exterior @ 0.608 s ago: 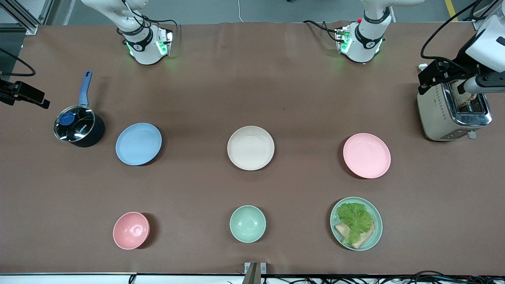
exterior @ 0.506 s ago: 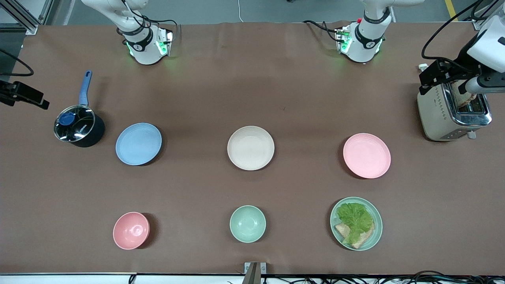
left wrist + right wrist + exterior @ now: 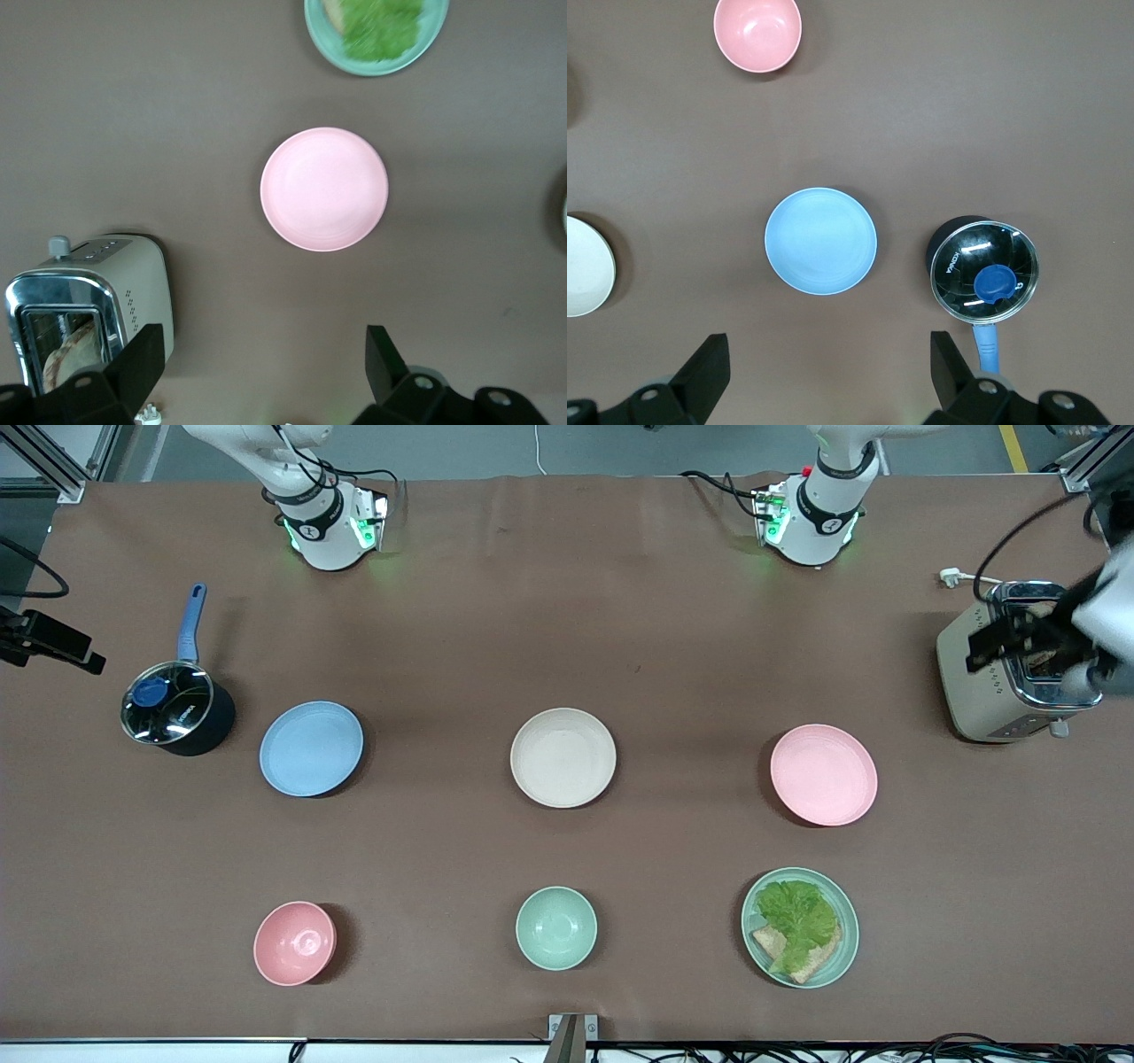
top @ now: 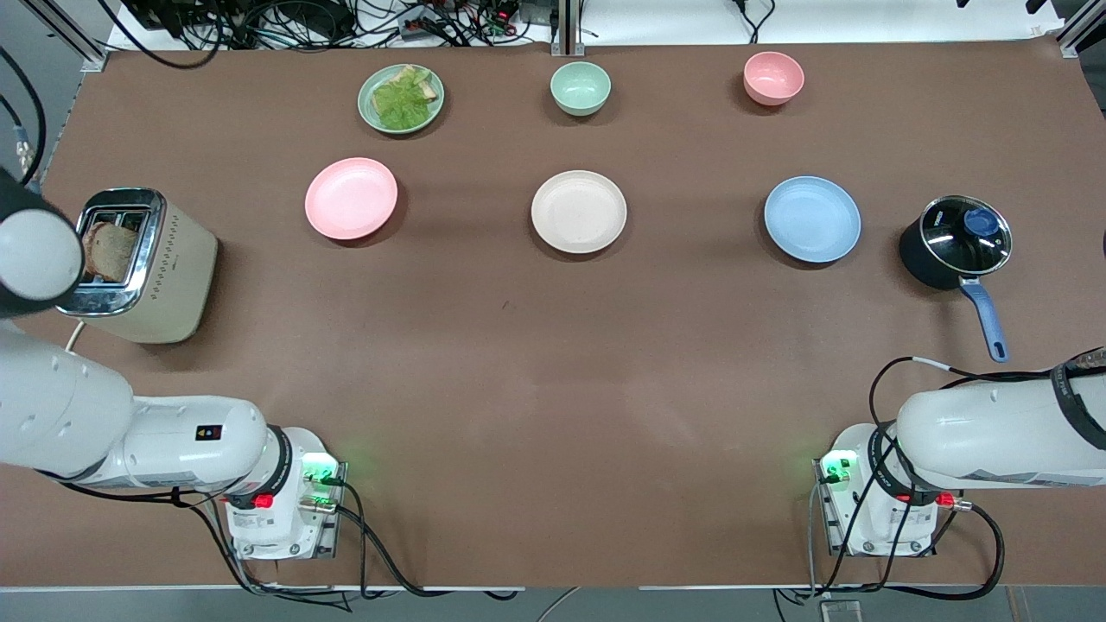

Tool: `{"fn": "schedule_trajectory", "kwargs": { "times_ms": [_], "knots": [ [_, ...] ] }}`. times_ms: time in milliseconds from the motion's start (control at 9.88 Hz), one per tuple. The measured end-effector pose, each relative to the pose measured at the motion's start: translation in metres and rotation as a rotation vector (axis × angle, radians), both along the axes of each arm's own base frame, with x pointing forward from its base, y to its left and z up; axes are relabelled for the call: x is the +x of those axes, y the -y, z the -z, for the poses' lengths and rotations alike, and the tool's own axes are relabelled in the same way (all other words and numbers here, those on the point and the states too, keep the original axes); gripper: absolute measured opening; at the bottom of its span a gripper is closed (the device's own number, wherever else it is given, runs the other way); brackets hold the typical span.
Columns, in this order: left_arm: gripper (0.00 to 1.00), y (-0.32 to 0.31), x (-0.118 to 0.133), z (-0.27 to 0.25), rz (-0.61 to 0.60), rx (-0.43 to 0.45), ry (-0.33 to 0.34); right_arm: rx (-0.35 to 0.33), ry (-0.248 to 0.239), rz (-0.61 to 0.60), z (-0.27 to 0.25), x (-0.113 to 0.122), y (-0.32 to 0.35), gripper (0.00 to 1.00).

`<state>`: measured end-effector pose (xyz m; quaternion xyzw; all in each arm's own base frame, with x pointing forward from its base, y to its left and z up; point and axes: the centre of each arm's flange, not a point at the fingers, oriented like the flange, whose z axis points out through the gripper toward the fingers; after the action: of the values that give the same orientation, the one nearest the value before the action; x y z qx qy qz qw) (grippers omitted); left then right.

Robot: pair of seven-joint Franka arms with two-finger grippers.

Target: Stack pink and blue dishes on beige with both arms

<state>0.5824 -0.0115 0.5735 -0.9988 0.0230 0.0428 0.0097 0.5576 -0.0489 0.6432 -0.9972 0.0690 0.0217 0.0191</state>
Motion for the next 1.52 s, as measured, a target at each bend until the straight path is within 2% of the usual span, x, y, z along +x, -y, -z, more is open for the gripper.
{"fn": "schedule_trajectory", "kwargs": {
  "times_ms": [203,405,608,709,911,1215,1418,1519],
  "knots": [
    [1.0,-0.018,0.02,0.098,-0.019,-0.006,0.031,0.004,-0.037,0.001,0.018,0.0,0.001,1.0],
    [1.0,-0.038,0.012,0.197,0.023,-0.042,0.064,0.007,-0.059,0.004,0.069,0.008,0.005,1.0],
    [1.0,-0.067,0.002,0.276,0.047,-0.129,0.039,0.007,-0.055,0.006,0.139,0.014,0.005,1.0],
    [0.98,-0.074,0.001,0.305,0.049,-0.171,0.025,0.007,-0.05,-0.001,0.179,0.013,0.005,1.0],
    [0.85,-0.073,0.002,0.35,0.084,-0.199,0.02,0.013,-0.04,-0.066,0.253,0.004,0.002,1.0],
    [0.38,-0.072,0.0,0.381,0.097,-0.204,0.004,0.096,-0.066,-0.165,0.327,-0.001,0.01,1.0],
    [0.11,-0.068,0.001,0.384,0.103,-0.208,0.001,0.182,-0.071,-0.24,0.372,-0.004,0.037,1.0],
    [0.04,-0.063,0.005,0.375,0.116,-0.211,0.016,0.228,-0.063,-0.27,0.392,-0.006,0.05,1.0]
  ]
}}
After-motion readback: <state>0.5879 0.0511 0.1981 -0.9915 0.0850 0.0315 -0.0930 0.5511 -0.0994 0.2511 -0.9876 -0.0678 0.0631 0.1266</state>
